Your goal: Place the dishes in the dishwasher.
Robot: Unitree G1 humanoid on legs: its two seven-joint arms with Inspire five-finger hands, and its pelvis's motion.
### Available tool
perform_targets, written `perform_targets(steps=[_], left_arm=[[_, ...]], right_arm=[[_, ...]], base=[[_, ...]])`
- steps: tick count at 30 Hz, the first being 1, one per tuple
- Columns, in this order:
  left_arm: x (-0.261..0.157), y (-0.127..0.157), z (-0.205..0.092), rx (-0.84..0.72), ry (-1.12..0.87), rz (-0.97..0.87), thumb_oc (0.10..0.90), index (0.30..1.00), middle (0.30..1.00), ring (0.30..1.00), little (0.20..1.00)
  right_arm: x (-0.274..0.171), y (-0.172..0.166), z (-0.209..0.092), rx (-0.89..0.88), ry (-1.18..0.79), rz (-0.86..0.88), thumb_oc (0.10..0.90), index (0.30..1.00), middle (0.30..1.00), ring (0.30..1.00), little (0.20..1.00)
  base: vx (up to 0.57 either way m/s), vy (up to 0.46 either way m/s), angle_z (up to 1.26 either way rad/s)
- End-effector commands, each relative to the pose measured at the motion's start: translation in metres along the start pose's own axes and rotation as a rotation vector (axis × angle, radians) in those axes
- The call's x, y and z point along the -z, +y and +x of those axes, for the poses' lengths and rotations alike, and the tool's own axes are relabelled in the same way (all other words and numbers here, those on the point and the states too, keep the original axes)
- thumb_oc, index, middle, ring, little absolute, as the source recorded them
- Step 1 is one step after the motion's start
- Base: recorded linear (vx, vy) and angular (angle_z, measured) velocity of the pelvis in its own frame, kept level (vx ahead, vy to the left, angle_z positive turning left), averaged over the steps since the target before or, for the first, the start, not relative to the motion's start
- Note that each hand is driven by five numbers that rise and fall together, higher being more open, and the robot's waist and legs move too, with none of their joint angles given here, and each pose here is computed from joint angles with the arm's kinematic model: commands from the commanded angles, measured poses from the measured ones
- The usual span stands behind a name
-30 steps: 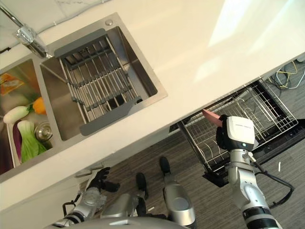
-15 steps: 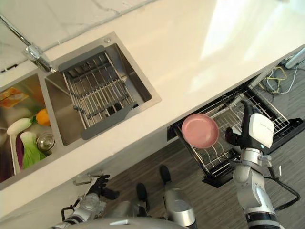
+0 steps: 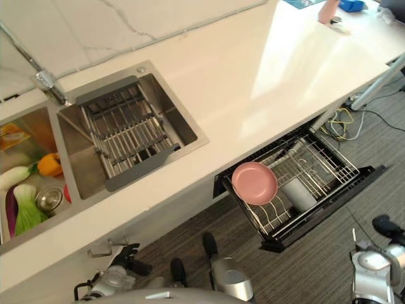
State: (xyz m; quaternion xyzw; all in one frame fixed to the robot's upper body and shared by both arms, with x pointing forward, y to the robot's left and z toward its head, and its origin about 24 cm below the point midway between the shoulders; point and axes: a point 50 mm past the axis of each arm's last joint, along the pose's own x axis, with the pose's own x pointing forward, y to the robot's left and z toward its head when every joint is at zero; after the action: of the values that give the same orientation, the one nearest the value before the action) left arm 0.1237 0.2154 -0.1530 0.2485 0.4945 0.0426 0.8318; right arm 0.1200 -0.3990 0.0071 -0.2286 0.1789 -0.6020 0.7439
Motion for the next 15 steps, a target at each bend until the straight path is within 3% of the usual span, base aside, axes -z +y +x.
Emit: perform_targets(steps=[1,2,3,8,12,14,15], left_arm=[[-0.004,0.017,0.006,-0.023,-0.002,0.057,0.8,0.9,0.9,0.9,0.9],[-0.004,0.017,0.006,-0.023,-0.001,0.058,0.8,0.9,0.9,0.9,0.9],[-0.002,0.015,0.005,-0.012,0.001,0.066,0.8,0.9,0.9,0.9,0.9],[-0.006,0.012,0.006,0.021,-0.013,0.112,0.8,0.9,0.9,0.9,0.9],[-0.014,0.009,0.006,0.03,-0.051,0.171,0.8,0.9,0.9,0.9,0.9],[-0.014,0.009,0.006,0.03,-0.051,0.171,0.8,0.9,0.9,0.9,0.9],[-0.016,0.007,0.006,0.03,-0.062,0.185,0.8,0.9,0.9,0.9,0.9]], right_arm=[[-0.022,-0.015,0.014,0.037,-0.072,0.165,0.8,0.9,0.9,0.9,0.9],[-0.021,-0.015,0.014,0.036,-0.072,0.165,0.664,0.695,0.695,0.695,0.695],[-0.006,-0.01,0.012,-0.004,-0.01,0.122,0.4,0.3,0.3,0.3,0.3],[-0.005,0.026,-0.006,-0.172,0.004,0.145,0.4,0.3,0.3,0.3,0.3],[-0.048,0.072,-0.036,-0.395,-0.163,0.186,0.4,0.3,0.3,0.3,0.3],[-0.048,0.073,-0.036,-0.395,-0.163,0.186,0.4,0.3,0.3,0.3,0.3],[-0.066,0.088,-0.044,-0.452,-0.215,0.193,0.4,0.3,0.3,0.3,0.3]], base=[[0.05,0.011,-0.05],[-0.03,-0.024,-0.05],[0.05,0.012,-0.04],[0.0,-0.001,-0.01],[-0.01,-0.016,0.14],[0.01,-0.011,0.25],[0.01,-0.017,0.31]])
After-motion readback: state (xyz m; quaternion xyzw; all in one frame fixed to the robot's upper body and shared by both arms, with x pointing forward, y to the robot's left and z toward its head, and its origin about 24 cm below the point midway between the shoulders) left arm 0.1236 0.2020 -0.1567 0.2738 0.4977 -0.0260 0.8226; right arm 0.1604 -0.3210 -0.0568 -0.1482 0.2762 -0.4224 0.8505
